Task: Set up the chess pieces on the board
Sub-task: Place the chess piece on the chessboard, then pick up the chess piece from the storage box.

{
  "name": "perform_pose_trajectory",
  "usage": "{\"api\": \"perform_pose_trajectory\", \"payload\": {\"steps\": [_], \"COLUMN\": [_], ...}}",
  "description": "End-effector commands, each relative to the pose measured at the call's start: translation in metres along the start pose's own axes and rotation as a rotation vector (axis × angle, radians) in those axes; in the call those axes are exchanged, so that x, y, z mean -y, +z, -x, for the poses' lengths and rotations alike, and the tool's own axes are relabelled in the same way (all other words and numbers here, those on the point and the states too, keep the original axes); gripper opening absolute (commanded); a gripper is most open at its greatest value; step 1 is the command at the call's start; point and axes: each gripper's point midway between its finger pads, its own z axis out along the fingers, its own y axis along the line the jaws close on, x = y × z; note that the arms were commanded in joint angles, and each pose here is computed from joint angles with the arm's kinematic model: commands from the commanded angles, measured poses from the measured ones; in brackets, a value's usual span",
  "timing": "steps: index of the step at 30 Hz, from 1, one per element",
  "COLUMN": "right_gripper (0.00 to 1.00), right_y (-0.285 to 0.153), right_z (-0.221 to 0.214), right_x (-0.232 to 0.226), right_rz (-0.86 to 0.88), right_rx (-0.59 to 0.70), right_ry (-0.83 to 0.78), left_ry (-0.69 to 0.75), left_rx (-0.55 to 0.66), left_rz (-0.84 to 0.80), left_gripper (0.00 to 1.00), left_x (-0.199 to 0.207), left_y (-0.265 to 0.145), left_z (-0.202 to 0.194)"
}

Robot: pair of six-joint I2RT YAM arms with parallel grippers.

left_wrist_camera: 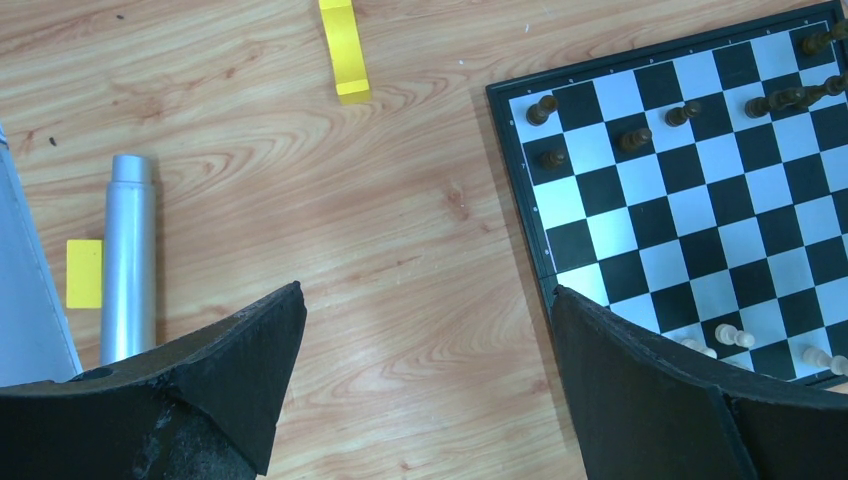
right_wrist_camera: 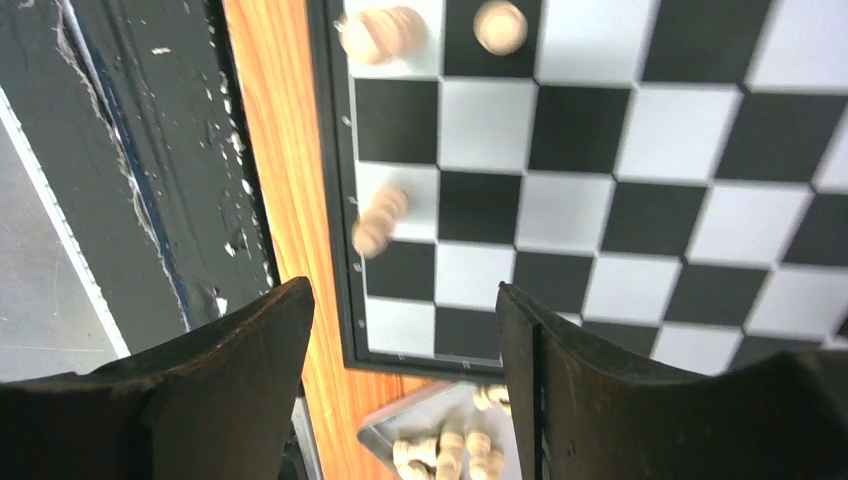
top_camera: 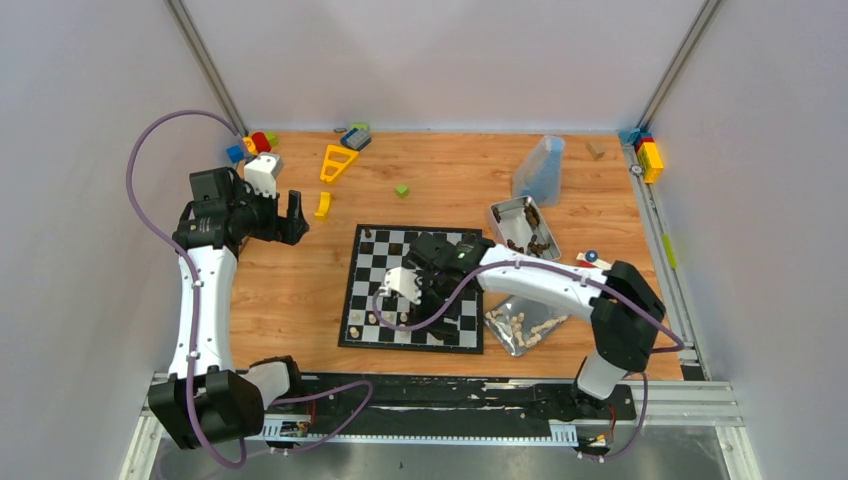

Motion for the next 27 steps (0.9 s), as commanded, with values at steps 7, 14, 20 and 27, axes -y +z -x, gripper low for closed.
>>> {"api": "perform_pose_trajectory", "payload": {"steps": [7, 14, 20, 27], "right_gripper": [0.69, 0.64, 0.56, 0.46], "right_y": [-0.065, -0.070, -0.060, -0.055], "right_z": [-0.069, -0.134, -0.153, -0.169], "right_x": [0.058, 0.075, 0.071, 0.070], "right_rz": [-0.152, -0.220, -0.210, -0.236], "right_rx": [0.161, 0.152, 0.114, 0.063], "right_ry": [0.292, 0.506, 0.576, 0.600], "left_ry": [0.019, 0.015, 0.015, 0.019], "left_rx": [0.066, 0.070, 0.075, 0.082], "left_rz": [0.006, -0.017, -0.032, -0.039], "left_gripper": [1.00, 1.00, 1.00, 1.00], "left_x": [0.002, 0.005, 0.008, 0.010], "left_y": [-0.009, -0.007, -0.008, -0.009], "left_z": [0.015, 0.015, 0.016, 0.017]}}
